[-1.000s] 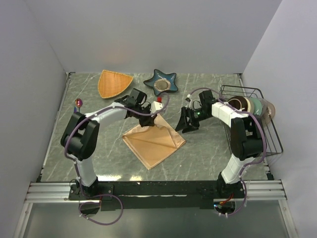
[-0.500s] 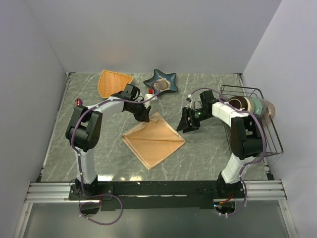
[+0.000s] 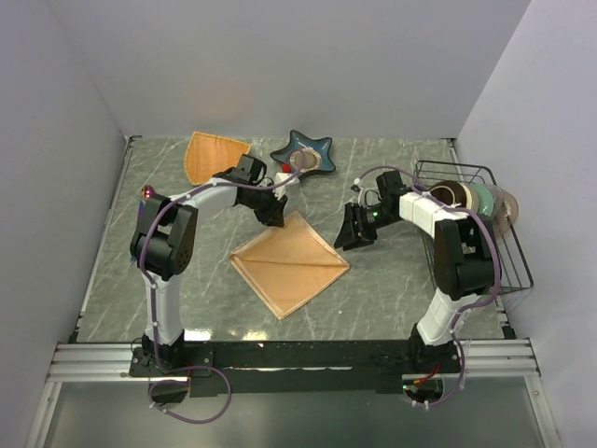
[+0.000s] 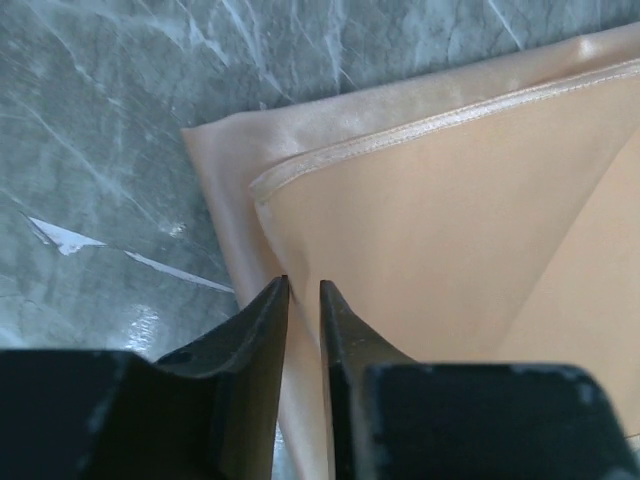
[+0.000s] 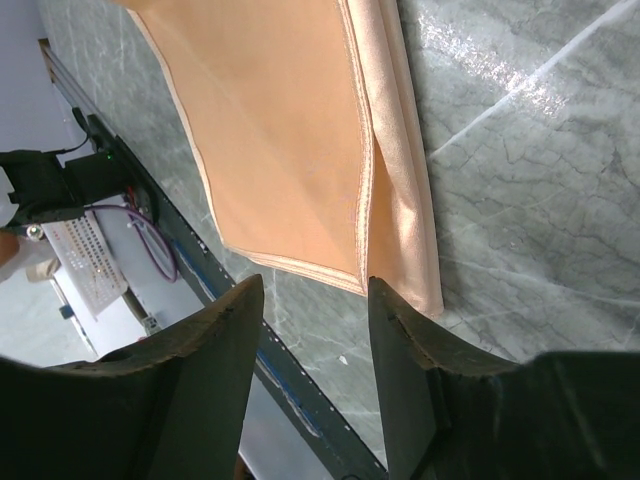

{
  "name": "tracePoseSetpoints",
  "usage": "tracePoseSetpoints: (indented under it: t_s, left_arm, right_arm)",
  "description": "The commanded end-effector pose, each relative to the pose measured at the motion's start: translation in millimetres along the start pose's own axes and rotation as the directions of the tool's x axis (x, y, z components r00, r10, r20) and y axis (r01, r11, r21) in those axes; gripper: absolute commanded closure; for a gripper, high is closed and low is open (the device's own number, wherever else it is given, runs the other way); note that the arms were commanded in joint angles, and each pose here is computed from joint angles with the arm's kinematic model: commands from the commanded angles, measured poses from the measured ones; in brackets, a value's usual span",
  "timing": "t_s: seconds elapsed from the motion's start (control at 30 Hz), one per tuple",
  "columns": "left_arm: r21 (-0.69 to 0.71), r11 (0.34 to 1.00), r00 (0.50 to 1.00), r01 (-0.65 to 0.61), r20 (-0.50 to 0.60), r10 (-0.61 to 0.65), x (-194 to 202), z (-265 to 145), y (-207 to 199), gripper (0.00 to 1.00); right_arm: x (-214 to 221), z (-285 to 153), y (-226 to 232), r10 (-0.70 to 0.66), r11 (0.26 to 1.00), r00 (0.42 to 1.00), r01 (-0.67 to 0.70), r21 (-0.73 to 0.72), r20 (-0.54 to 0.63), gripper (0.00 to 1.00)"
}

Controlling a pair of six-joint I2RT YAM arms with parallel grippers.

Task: Fold the napkin into a case and place the utensils inside
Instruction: Fold the top corner of the square-folded napkin at the center of the board, then smooth out the upper triangle-folded napkin at the center of the board.

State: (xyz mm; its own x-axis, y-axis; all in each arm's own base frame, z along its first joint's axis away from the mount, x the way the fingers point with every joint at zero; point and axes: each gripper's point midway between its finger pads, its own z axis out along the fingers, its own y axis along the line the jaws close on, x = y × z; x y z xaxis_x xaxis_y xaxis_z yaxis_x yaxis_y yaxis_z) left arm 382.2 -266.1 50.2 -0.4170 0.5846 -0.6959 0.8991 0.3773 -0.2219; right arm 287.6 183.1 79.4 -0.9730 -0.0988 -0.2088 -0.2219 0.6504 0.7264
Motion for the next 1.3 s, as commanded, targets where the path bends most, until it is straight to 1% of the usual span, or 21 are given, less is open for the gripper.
tracePoseSetpoints:
  t_s: [0.0, 0.07, 0.1, 0.17, 0.23, 0.27, 0.3, 0.37, 0.57, 0.67, 0.83, 1.0, 1.1, 1.17, 1.2, 1.27]
  left_arm:
    - [-0.018, 1.000, 0.999, -0.021, 0.047, 0.022, -28, -5, 8, 0.71]
    - [-0.027, 0.999, 0.998, -0.026, 0.053, 0.028, -34, -9, 9, 0.66]
    - [-0.029, 0.999, 0.998, -0.025, 0.053, 0.027, -36, -11, 9, 0.60]
    - [-0.045, 0.999, 0.996, -0.024, 0.080, 0.027, -43, -24, 9, 0.56]
    - [-0.052, 0.999, 0.993, 0.016, 0.115, -0.010, -48, -38, 7, 0.53]
    - [-0.060, 0.998, 0.991, 0.036, 0.134, -0.028, -47, -52, 5, 0.52]
    - [-0.051, 0.997, 0.989, 0.060, 0.141, -0.052, -45, -58, 1, 0.52]
    - [-0.053, 0.994, 0.988, 0.094, 0.129, -0.086, -34, -70, -8, 0.52]
    - [-0.051, 0.973, 0.972, 0.224, 0.076, -0.220, 0, -78, -27, 0.50]
    - [-0.064, 0.964, 0.964, 0.259, 0.074, -0.254, 9, -78, -30, 0.50]
    - [-0.067, 0.950, 0.952, 0.305, 0.046, -0.302, 31, -75, -38, 0.50]
    - [-0.064, 0.937, 0.939, 0.344, 0.031, -0.342, 44, -75, -43, 0.44]
    - [-0.093, 0.932, 0.936, 0.352, 0.039, -0.350, 48, -79, -40, 0.45]
    - [-0.105, 0.929, 0.935, 0.355, 0.029, -0.354, 52, -79, -39, 0.47]
    - [-0.112, 0.927, 0.934, 0.358, 0.024, -0.358, 54, -80, -38, 0.48]
    - [-0.110, 0.925, 0.931, 0.363, 0.011, -0.364, 58, -79, -38, 0.51]
  right_arm:
    - [-5, -3, 0, -0.028, 1.000, 0.999, 0.028, 0.002, 0.022, 0.47]
    - [-6, -4, 1, -0.033, 0.999, 0.999, 0.033, 0.004, 0.025, 0.48]
    - [-6, -5, 1, -0.036, 0.999, 0.999, 0.035, 0.005, 0.027, 0.47]
    - [-7, -7, 3, -0.049, 0.999, 0.998, 0.049, 0.011, 0.033, 0.48]
    - [-11, -10, 6, -0.067, 0.998, 0.996, 0.067, 0.017, 0.053, 0.48]
    - [-11, -10, 5, -0.076, 0.997, 0.996, 0.074, 0.030, 0.057, 0.49]
    - [-14, -10, 7, -0.091, 0.996, 0.993, 0.089, 0.033, 0.069, 0.50]
    - [-18, -9, 8, -0.112, 0.993, 0.990, 0.109, 0.049, 0.080, 0.52]
    - [-19, 8, 10, -0.195, 0.974, 0.979, 0.186, 0.125, 0.065, 0.56]
    - [-16, 15, 9, -0.220, 0.966, 0.974, 0.210, 0.151, 0.057, 0.59]
    - [-8, 25, 6, -0.229, 0.961, 0.973, 0.221, 0.165, 0.031, 0.60]
    - [-3, 31, -5, -0.218, 0.960, 0.976, 0.214, 0.180, 0.003, 0.60]
    - [1, 35, -12, -0.209, 0.959, 0.978, 0.207, 0.194, -0.013, 0.60]
    - [4, 37, -18, -0.196, 0.959, 0.980, 0.197, 0.205, -0.024, 0.62]
    - [5, 37, -19, -0.192, 0.959, 0.981, 0.194, 0.207, -0.029, 0.65]
    - [8, 39, -23, -0.185, 0.959, 0.982, 0.189, 0.212, -0.039, 0.68]
